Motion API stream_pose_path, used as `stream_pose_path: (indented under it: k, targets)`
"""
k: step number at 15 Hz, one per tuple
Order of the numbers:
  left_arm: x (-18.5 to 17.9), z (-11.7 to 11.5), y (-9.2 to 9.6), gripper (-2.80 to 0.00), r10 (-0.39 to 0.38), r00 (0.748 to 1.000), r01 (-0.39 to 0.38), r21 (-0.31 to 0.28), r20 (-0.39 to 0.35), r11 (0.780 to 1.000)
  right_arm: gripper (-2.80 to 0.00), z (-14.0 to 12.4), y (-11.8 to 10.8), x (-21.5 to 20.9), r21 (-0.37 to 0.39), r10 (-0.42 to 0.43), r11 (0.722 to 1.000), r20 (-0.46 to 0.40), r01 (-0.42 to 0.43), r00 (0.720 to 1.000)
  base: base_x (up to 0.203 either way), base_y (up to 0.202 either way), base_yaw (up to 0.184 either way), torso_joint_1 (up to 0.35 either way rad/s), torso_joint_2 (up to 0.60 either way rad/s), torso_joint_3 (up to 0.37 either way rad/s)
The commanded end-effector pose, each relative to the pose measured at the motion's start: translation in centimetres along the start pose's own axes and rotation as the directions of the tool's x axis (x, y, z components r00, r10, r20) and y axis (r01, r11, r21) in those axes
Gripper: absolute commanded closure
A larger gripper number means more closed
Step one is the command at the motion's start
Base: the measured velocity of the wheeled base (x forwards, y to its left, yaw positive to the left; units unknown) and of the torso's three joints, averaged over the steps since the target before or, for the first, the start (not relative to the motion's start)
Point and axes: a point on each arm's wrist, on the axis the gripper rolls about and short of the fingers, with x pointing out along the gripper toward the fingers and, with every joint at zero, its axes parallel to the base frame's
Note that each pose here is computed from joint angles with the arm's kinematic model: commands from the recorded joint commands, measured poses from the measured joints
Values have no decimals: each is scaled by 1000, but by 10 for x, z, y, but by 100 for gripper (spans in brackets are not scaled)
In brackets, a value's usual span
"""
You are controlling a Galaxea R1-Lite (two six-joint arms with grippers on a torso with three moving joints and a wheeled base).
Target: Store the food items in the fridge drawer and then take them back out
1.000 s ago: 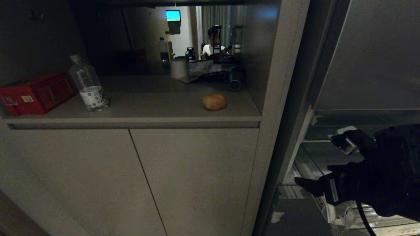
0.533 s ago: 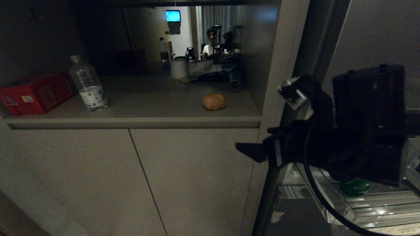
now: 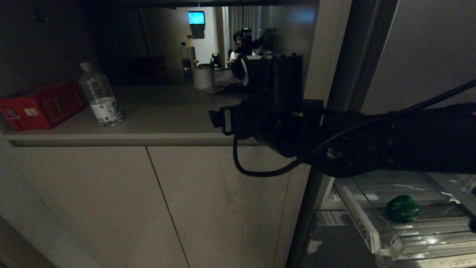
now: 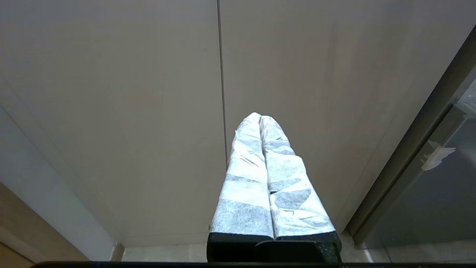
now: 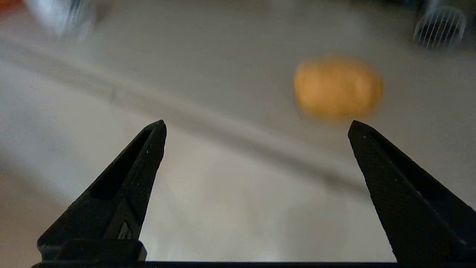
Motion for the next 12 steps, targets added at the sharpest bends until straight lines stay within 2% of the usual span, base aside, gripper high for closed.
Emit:
stream_pose_path:
  k: [1,5,12]
  targets:
    - [0,0,0,0,0,1000,0,0,1,1000,-280,-30,12,41,-31,-69,997,57,70,996,0,0,0,0,0,0]
    - [0,0,0,0,0,1000,0,0,0,1000,-280,-25,-2,62,2,-210,977,162,212,964,0,0,0,0,0,0]
    - [0,0,0,0,0,1000,0,0,1,1000,-280,-39,-19,79,18,-255,966,222,258,941,0,0,0,0,0,0]
